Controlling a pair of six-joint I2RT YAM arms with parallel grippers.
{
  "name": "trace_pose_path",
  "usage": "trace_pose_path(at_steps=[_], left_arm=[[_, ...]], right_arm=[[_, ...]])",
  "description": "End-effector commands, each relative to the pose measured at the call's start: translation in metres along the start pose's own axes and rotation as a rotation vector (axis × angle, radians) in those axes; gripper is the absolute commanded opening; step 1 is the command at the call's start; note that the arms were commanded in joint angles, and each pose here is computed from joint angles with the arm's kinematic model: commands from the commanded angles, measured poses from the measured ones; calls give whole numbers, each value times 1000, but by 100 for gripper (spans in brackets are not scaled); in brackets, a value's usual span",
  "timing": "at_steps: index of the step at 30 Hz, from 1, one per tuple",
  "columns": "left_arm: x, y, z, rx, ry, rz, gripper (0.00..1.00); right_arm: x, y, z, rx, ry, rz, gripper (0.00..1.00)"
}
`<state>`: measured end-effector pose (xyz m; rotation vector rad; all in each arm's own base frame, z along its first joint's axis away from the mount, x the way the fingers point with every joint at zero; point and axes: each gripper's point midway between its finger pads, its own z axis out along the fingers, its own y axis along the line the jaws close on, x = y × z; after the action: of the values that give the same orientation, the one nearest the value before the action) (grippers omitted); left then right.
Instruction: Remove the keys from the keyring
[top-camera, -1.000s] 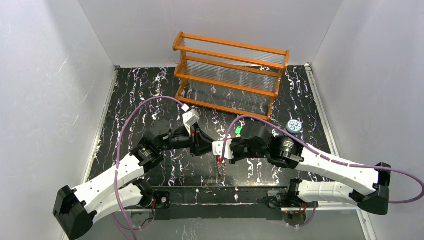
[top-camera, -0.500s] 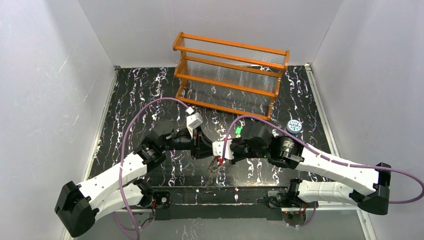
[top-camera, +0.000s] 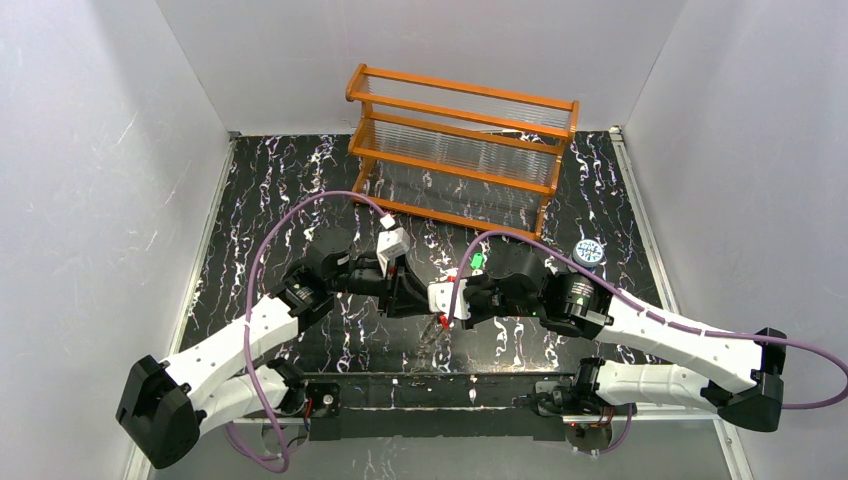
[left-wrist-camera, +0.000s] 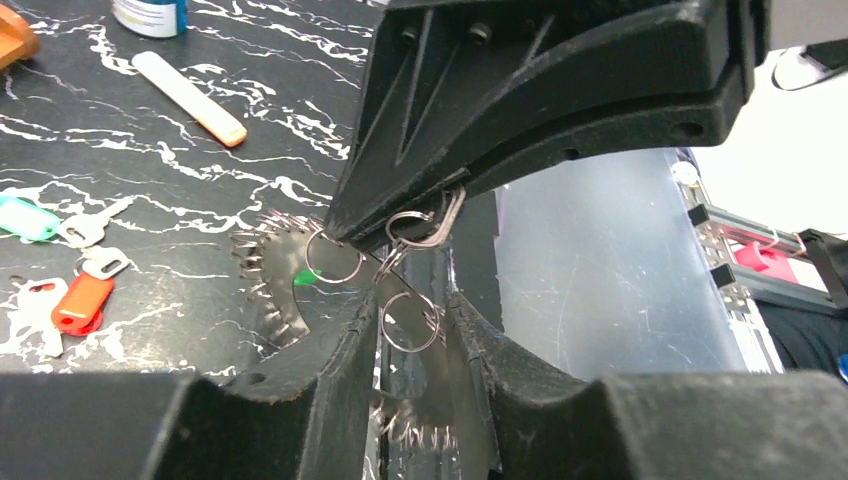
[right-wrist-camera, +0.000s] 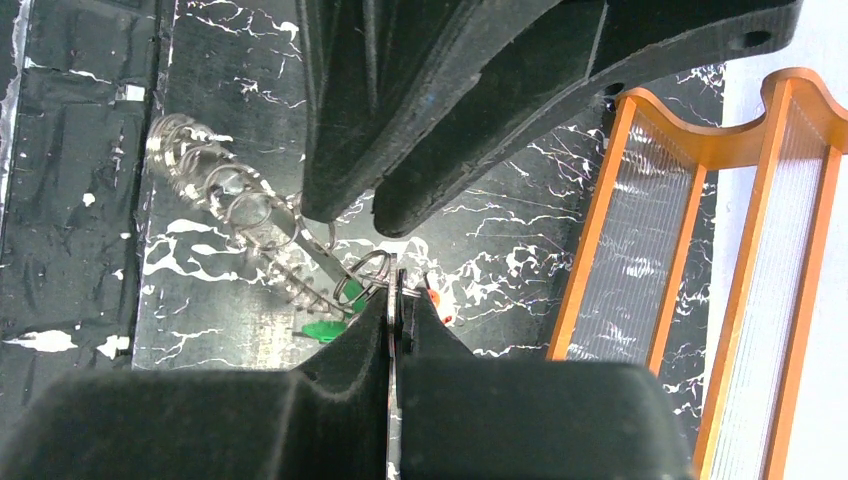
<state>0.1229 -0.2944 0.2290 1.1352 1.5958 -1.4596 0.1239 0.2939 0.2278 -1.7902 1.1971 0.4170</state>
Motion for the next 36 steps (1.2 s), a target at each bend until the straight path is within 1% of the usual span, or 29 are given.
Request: trace_pose_path(at_steps=[1,6,9,16,18,21,27,30,36], left_arm=[[-3,-20,-1,103,3,28,31],[1,-29,2,151,17,27,32],[0,-28,2,135,12,39,32],[-2,6,-6,-96,44,104,30],[-6,9,-8,-119,30,127,30],[-10,9,-7,-108,24,147,31],[-9,5,3,-16,41,161,31],[-7,9,5,-14,48,176,31],[-16,6,0,-22,42,238,32]], right_arm=[[-23,-14,-8,55,-83,-8,1],[-23,-15,-7,57,-80,-10,1],[-23,-14,-7,54,-81,-10,1],[-24,-13,-9,48,-88,-12,1],[-25,-12,-9,47,-94,-14,1],[-26,-11,-10,44,-97,-16,1],[-27,-9,-10,36,-102,-20,1],[-27,-8,-10,33,-103,-23,1],[-26,-8,-10,36,-100,-23,1]])
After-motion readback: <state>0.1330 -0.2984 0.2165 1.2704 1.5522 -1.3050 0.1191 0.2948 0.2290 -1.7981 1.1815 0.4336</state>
